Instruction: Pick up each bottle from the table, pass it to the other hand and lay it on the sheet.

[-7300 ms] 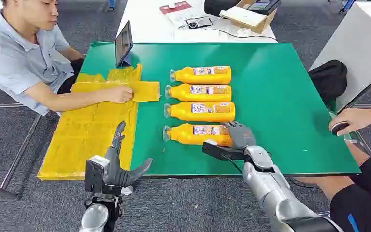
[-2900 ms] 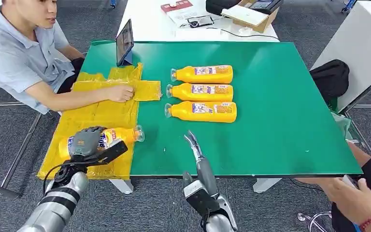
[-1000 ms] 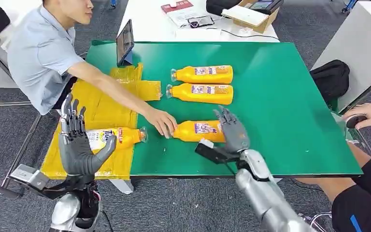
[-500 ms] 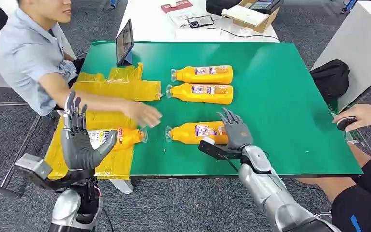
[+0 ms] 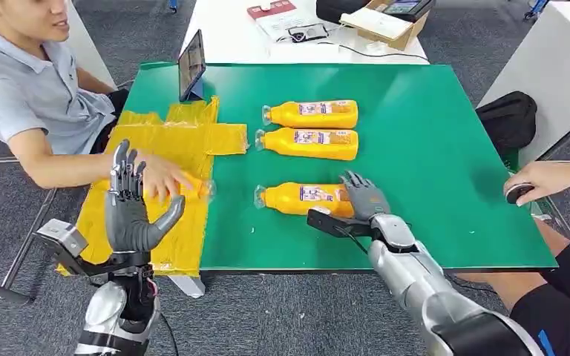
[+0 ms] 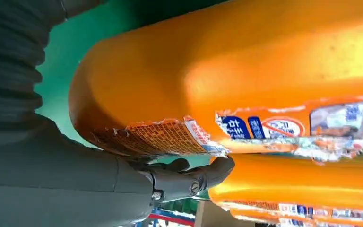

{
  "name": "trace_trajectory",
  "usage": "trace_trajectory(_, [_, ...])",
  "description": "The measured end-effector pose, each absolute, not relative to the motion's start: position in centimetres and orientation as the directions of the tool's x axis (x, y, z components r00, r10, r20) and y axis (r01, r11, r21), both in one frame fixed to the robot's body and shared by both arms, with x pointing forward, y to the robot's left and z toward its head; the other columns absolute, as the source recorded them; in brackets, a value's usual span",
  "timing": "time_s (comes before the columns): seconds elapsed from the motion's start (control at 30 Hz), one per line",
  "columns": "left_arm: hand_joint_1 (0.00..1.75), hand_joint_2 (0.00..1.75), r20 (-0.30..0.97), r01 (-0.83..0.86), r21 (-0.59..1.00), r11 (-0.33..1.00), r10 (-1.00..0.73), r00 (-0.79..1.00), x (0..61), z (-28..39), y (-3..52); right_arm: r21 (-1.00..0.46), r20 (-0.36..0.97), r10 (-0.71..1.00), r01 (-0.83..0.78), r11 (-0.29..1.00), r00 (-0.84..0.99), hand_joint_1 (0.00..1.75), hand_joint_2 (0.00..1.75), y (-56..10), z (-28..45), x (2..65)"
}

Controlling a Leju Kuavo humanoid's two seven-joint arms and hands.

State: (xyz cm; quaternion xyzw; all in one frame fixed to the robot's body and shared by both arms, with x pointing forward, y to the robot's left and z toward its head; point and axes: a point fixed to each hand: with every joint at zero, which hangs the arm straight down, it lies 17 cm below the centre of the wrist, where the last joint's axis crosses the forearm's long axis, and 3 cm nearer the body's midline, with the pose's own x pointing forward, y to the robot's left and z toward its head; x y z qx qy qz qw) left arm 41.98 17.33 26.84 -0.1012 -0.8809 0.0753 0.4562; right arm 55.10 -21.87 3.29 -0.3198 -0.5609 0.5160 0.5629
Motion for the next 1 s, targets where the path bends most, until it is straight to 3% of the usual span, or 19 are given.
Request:
trace_trajectory(0.73, [0.00,1.75,0.793,0.122,-0.233,0.965,0.261,-0.551,42.5,26.3,17.0,-0.890,0.386,0.902,-0.335,0.309,-0.192,1.75,1.75,-20.9,2.5,54.9])
trace_trajectory(0.87, [0.00,1.75,0.793,0.123,-0.238,0.964,0.265,-0.549,42.5,26.2,17.1,-0.843,0.496,0.843,-0.347,0.411,-0.207,1.75,1.75,-19.6,3.0,54.5])
trace_trajectory(1.0, [0.00,1.75,0.808,0.148,-0.336,0.930,0.365,-0.463,42.8,24.6,17.1,-0.622,0.782,0.588,-0.328,0.711,-0.208,1.75,1.75,-16.0,5.6,53.7])
